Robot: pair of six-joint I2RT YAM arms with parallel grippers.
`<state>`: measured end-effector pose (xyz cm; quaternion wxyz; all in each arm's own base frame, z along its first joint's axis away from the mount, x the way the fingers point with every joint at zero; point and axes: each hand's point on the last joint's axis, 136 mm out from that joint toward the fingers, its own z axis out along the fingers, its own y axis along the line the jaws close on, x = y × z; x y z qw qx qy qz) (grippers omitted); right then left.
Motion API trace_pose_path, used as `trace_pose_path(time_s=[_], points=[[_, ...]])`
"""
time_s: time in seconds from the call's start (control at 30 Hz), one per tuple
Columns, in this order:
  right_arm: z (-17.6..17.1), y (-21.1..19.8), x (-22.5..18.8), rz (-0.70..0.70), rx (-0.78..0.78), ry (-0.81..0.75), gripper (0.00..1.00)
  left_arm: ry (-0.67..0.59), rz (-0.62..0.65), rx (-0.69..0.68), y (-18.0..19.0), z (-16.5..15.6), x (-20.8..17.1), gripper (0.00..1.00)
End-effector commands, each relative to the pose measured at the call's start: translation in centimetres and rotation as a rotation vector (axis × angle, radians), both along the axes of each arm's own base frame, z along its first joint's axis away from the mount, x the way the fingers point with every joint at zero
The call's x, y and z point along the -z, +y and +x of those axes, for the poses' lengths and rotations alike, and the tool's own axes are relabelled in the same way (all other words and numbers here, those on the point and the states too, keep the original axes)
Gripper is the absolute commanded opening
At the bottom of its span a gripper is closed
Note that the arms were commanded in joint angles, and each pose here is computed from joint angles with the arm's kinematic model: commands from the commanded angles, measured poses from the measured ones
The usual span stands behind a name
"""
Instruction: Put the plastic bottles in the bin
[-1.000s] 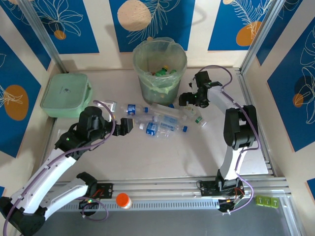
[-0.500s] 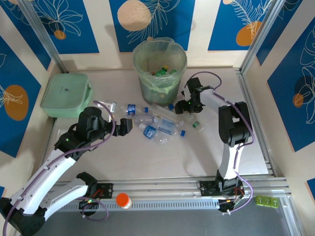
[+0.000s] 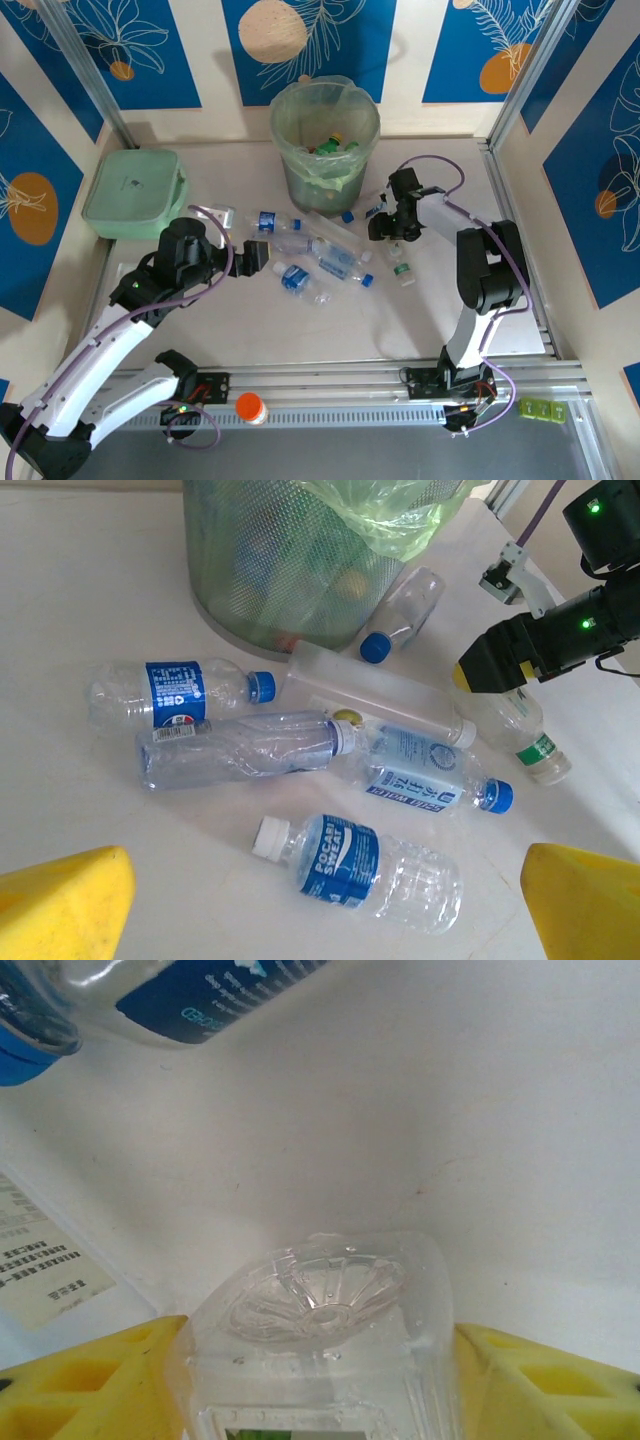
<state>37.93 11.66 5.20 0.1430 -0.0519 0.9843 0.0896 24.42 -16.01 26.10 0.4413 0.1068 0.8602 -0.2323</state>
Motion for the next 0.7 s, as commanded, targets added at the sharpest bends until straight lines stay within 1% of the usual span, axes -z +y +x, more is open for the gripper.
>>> trace_pose_path(time_s=[0.0,0.07,0.13,0.23,0.33,0.4,0.43,0.53,0.67], points=[[-0.6,-0.5,0.3,-0.029,0.027,0.017,0.77,-0.014,0.029,-0.009,0.6,0.1,0.3,0.98],[-1.2,-0.4,0.7,-0.043,0.02,0.032,0.82,-0.015,0.03,-0.01,0.6,0.1,0.3,0.98],[-1.7,-0.4,1.1,-0.058,0.023,0.044,0.82,-0.014,0.032,-0.011,0.6,0.1,0.4,0.99],[-2.0,-0.9,1.2,-0.087,0.04,0.038,0.75,-0.01,0.035,-0.015,0.7,0.2,0.5,0.99],[-1.7,-1.7,0.7,-0.113,0.067,0.012,0.65,-0.008,0.04,-0.018,0.7,0.3,0.6,0.99],[-1.5,-2.1,0.1,-0.125,0.083,-0.011,0.55,-0.01,0.043,-0.021,0.8,0.3,0.6,0.99],[-1.4,-2.2,-0.3,-0.128,0.091,-0.025,0.53,-0.01,0.043,-0.022,0.8,0.3,0.6,0.99],[-1.2,-2.4,-2.1,-0.123,0.108,-0.07,0.51,-0.013,0.046,-0.026,0.9,0.3,0.5,0.99],[-1.1,-2.6,-5.6,-0.09,0.141,-0.14,0.48,-0.016,0.043,-0.033,1.1,0.3,0.3,0.99]])
